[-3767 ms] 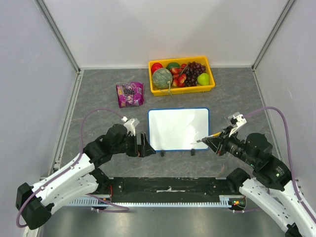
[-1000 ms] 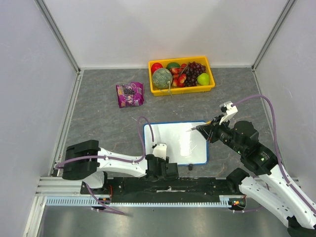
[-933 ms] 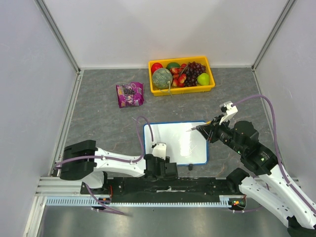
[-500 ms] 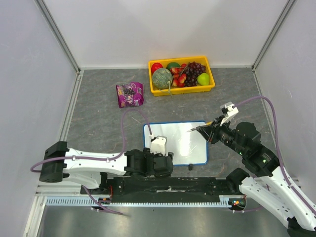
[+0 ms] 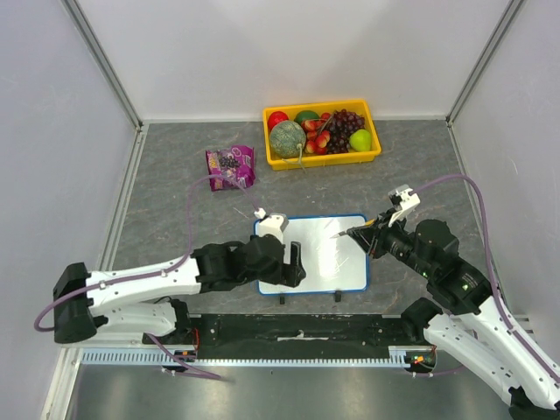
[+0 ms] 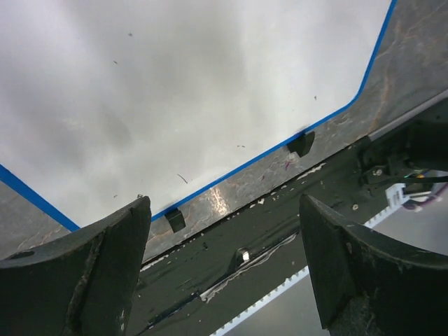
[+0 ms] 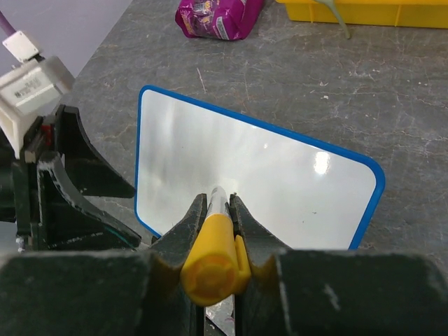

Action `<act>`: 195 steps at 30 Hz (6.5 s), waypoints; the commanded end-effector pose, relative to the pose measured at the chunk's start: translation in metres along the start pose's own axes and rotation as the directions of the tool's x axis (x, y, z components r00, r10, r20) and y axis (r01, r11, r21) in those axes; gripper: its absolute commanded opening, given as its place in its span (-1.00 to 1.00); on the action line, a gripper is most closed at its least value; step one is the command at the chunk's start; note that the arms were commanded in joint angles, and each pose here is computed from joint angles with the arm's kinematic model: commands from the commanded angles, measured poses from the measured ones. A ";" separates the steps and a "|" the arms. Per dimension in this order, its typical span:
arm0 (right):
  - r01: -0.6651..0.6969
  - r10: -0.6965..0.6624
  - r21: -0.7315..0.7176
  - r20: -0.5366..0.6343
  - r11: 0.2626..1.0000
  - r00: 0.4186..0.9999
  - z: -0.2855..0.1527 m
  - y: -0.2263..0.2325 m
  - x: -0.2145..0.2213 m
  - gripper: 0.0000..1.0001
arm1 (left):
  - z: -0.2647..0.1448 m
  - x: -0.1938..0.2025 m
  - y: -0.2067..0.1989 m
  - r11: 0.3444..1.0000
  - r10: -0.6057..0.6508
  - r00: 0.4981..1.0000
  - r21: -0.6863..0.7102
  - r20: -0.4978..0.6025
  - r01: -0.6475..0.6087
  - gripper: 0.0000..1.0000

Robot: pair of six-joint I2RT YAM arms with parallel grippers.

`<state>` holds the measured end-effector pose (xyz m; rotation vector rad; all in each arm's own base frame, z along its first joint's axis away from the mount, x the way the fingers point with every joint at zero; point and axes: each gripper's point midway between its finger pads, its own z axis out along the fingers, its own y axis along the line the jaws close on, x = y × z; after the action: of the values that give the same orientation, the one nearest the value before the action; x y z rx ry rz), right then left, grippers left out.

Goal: Write a sentence on the whiteboard
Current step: Hold the whiteboard at the corner of the board, then write a sentence on the whiteboard.

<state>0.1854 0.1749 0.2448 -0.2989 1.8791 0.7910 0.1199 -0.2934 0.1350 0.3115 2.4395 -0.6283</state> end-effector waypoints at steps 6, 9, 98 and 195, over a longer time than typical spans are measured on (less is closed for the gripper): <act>0.002 -0.001 -0.021 0.021 1.000 1.000 0.006 0.002 -0.001 -1.00 | -0.038 -0.029 -0.014 0.938 -0.063 0.992 0.346 0.109 0.022 0.88; -0.007 0.008 -0.030 0.019 1.000 1.000 0.009 0.002 0.003 -1.00 | -0.047 -0.031 -0.006 0.929 -0.103 0.984 0.368 0.146 0.043 0.96; 0.016 -0.018 -0.141 -0.013 0.990 1.000 0.022 0.020 0.007 -1.00 | -0.023 -0.084 0.104 0.870 -0.248 0.932 0.483 0.263 0.095 1.00; 0.214 -0.224 0.084 0.152 0.973 0.963 0.102 0.082 0.003 -1.00 | 0.032 -0.028 0.101 0.753 -0.121 0.987 0.657 0.102 0.025 -0.96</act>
<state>0.2082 0.3050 0.2376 -0.4320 1.7110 0.6060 0.1836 -0.2271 0.1016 0.4637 1.9931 -1.5611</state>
